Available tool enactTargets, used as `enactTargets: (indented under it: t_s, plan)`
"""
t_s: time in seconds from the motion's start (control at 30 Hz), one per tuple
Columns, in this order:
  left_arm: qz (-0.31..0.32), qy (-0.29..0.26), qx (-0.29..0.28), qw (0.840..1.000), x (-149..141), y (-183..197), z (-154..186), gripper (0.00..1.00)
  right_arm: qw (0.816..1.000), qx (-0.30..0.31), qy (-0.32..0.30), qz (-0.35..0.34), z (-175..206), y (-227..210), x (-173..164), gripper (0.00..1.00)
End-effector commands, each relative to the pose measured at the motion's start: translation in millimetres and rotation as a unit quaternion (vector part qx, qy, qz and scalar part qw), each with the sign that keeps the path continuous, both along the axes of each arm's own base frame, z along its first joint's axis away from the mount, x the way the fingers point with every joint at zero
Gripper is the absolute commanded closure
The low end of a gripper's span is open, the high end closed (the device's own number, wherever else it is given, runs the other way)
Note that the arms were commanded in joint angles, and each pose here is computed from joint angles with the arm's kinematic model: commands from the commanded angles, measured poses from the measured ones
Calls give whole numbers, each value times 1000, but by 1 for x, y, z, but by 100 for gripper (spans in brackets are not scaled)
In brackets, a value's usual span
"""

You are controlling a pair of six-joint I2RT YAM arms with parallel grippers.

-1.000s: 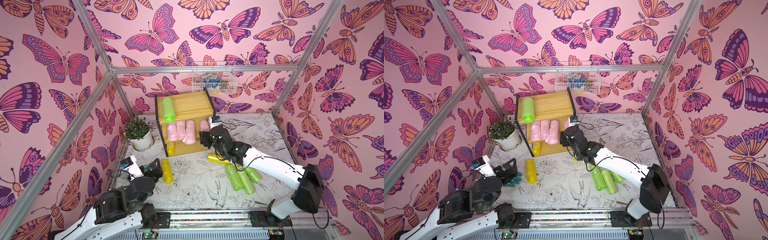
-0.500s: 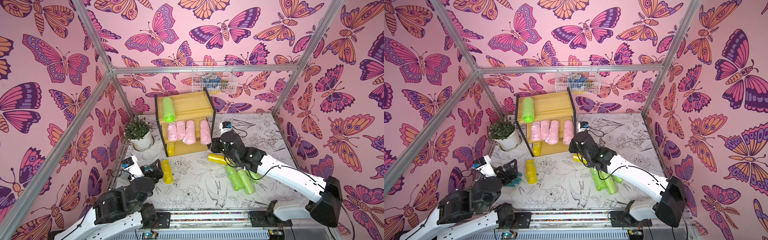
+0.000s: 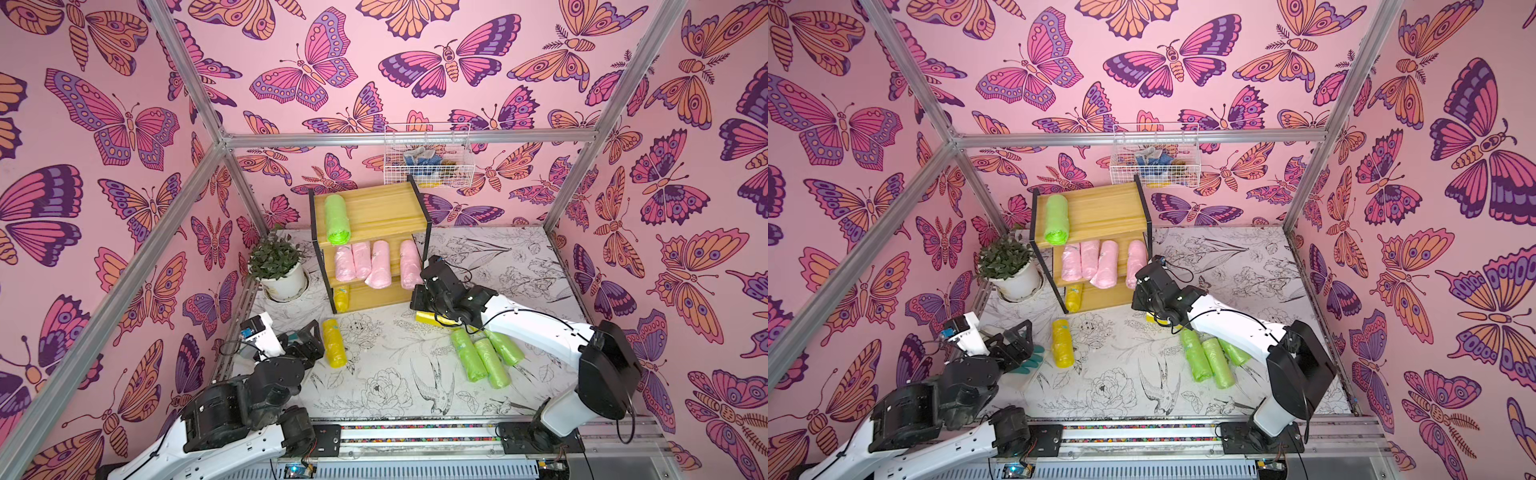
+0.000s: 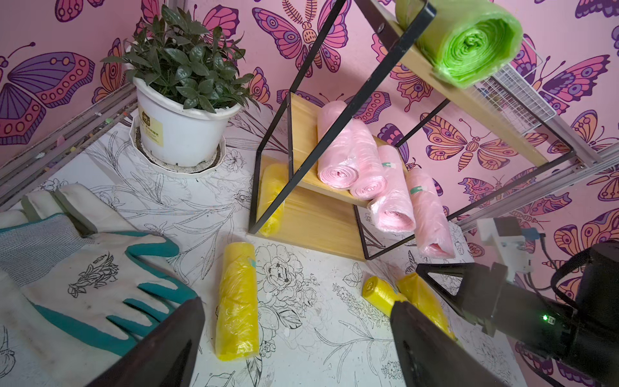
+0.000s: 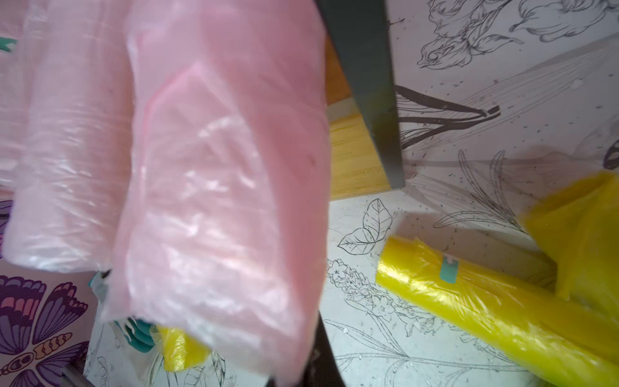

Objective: Sort the rolls of trash bags by color and place them on the shelf
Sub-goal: Place the roll of trash bags on the shelf.

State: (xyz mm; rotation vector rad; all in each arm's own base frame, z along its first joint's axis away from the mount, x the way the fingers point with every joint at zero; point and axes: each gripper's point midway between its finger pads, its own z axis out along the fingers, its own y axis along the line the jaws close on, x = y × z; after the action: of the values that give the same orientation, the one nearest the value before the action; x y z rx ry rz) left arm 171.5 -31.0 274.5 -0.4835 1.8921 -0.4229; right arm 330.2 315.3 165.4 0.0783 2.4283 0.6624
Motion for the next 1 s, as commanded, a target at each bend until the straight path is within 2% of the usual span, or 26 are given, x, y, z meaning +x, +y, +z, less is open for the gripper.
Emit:
enactTargets:
  t_s: [0.0,0.37,0.63,0.73,0.97]
  plan:
    - [0,4,13,1000,-3,6,-3,7,999,31,-10,-9,15,6,13,96]
    - [4,9,15,1000,-4,9,-8,7,997,56,-30,-41,30,-6,51,95]
    - [-2,20,26,999,-3,3,-10,7,994,104,-19,-29,33,12,66,93]
    - [-6,28,28,999,-4,1,-13,6,993,113,-9,-24,32,13,62,87]
    - [-16,74,47,996,-8,-3,-31,2,994,111,7,-19,26,-7,32,56]
